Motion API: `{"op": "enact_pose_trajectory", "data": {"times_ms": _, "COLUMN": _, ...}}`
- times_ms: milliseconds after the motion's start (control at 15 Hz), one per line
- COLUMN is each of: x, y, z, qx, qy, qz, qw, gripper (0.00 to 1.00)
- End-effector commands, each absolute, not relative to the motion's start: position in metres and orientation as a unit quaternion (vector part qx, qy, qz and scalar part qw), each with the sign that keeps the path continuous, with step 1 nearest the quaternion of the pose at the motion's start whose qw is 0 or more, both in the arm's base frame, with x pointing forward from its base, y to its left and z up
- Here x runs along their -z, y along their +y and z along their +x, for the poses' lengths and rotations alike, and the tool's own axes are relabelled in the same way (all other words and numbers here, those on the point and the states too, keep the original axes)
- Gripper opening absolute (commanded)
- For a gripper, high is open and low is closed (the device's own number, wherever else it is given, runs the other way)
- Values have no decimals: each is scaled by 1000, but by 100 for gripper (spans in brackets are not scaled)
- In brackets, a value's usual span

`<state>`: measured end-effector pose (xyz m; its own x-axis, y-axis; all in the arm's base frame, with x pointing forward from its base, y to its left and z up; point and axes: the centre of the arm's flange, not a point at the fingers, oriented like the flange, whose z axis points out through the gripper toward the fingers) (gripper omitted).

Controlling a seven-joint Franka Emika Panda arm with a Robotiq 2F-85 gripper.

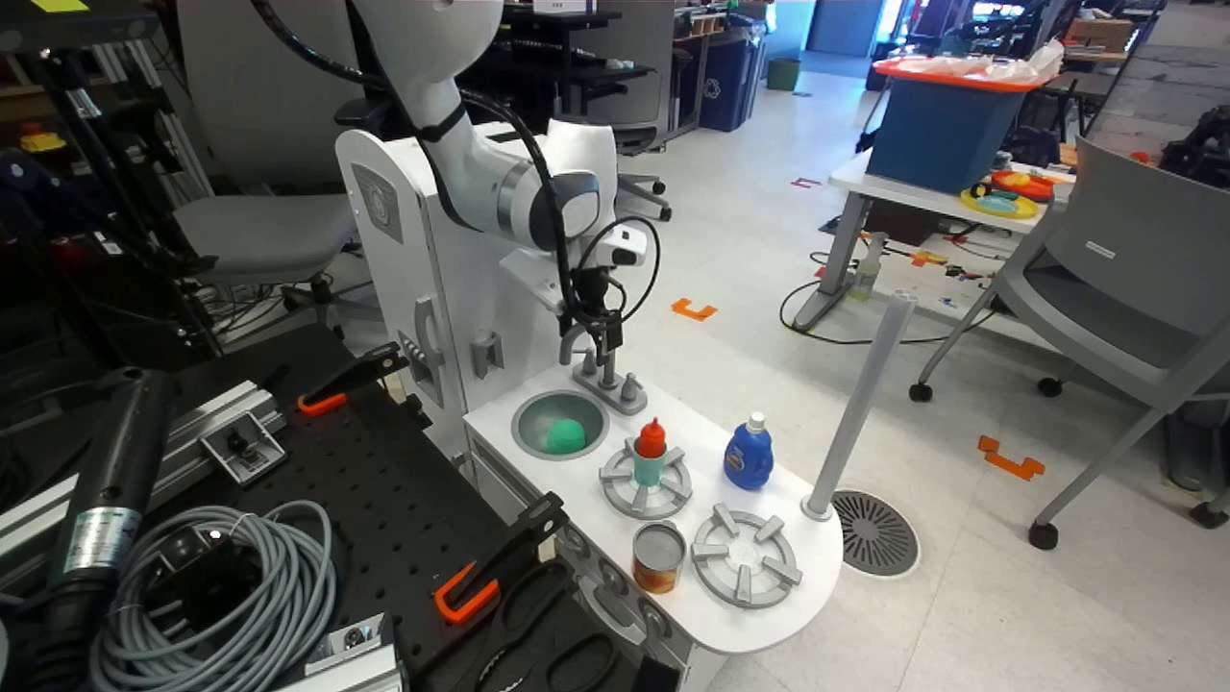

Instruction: Turn the faucet to the right

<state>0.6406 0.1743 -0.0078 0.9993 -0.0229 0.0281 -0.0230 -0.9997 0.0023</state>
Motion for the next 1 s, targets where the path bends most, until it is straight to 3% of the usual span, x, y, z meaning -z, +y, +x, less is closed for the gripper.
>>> {"op": "enact_pose_trajectory", "data": {"times_ms": 0, "x": 12, "y": 161, "z": 647, "qx": -19, "qy": -23, "qz": 999, "qw": 14, "gripper": 100}}
{"op": "enact_pose_trajectory", "data": {"times_ms": 933, "x": -13, "y": 14, "z": 671, "qx": -25, "qy": -121, "qz": 983, "qw": 136, "gripper": 100}}
